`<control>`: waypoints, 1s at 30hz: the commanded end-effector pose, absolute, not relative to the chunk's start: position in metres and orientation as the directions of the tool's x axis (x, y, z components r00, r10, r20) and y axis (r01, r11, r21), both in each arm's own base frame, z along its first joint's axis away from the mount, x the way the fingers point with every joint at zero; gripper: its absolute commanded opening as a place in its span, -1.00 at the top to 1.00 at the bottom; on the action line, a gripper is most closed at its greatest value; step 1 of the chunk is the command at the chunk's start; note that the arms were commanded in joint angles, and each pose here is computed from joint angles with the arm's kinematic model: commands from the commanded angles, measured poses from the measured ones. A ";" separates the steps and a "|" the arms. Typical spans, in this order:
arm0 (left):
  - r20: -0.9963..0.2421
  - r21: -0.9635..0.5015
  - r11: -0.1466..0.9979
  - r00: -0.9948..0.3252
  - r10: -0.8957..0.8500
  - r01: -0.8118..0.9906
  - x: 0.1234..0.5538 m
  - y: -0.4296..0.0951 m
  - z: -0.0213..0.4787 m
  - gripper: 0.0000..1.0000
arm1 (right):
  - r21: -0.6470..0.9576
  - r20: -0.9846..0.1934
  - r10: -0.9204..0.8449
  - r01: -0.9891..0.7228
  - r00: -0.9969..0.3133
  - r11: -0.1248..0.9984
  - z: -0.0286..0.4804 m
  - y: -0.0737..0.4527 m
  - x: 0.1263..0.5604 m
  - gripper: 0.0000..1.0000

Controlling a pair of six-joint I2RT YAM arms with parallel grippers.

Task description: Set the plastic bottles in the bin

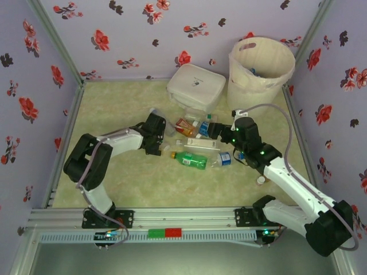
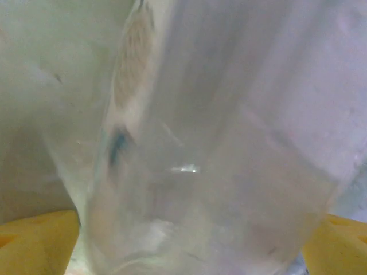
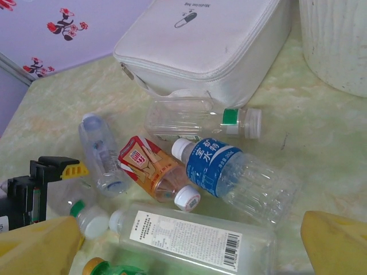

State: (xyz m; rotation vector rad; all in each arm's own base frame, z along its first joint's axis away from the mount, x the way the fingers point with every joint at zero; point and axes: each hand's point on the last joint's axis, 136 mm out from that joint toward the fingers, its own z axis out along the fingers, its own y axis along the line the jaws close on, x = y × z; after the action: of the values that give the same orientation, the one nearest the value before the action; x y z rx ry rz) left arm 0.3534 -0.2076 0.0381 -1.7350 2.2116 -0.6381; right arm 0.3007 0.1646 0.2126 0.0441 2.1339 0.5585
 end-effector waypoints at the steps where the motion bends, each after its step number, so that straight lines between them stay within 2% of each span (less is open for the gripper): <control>1: -0.065 -0.291 0.283 -0.277 -0.959 -0.914 0.326 -0.169 0.007 -0.96 | 0.386 -0.796 0.229 -0.177 -0.560 0.906 0.218 0.162 0.302 -0.99; 6: -0.114 -0.257 0.340 -0.321 -0.940 -0.905 0.324 -0.155 0.010 -0.87 | 0.386 -0.798 0.231 -0.178 -0.556 0.905 0.218 0.161 0.302 -0.99; 10: -0.125 -0.251 0.325 -0.302 -0.945 -0.912 0.316 -0.144 0.007 -0.76 | 0.400 -0.791 0.238 -0.183 -0.563 0.898 0.215 0.165 0.303 -0.99; 16: -0.147 -0.299 0.310 -0.278 -0.949 -0.902 0.317 -0.134 0.011 -0.46 | 0.426 -0.773 0.194 -0.267 -0.604 0.865 0.205 0.184 0.299 -0.99; 23: -0.260 -0.458 0.415 -0.328 -0.908 -0.786 0.337 -0.138 0.065 -0.03 | 0.470 -0.762 0.229 -0.276 -0.605 0.838 0.196 0.190 0.299 -0.99; 25: -0.300 -0.496 0.451 -0.341 -0.891 -0.742 0.341 -0.139 0.085 0.02 | 0.476 -0.764 0.225 -0.292 -0.605 0.830 0.196 0.193 0.298 -0.99; 30: -0.416 -0.610 0.592 -0.423 -0.805 -0.526 0.353 -0.162 0.144 0.02 | 0.488 -0.764 0.152 -0.408 -0.626 0.771 0.202 0.213 0.287 -0.99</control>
State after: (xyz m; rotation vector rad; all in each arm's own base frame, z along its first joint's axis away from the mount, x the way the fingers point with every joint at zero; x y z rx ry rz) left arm 0.3449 -0.1571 0.1100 -1.2800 2.1720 -0.5024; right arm 0.2926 0.1949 0.1915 -0.0826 2.1365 0.7366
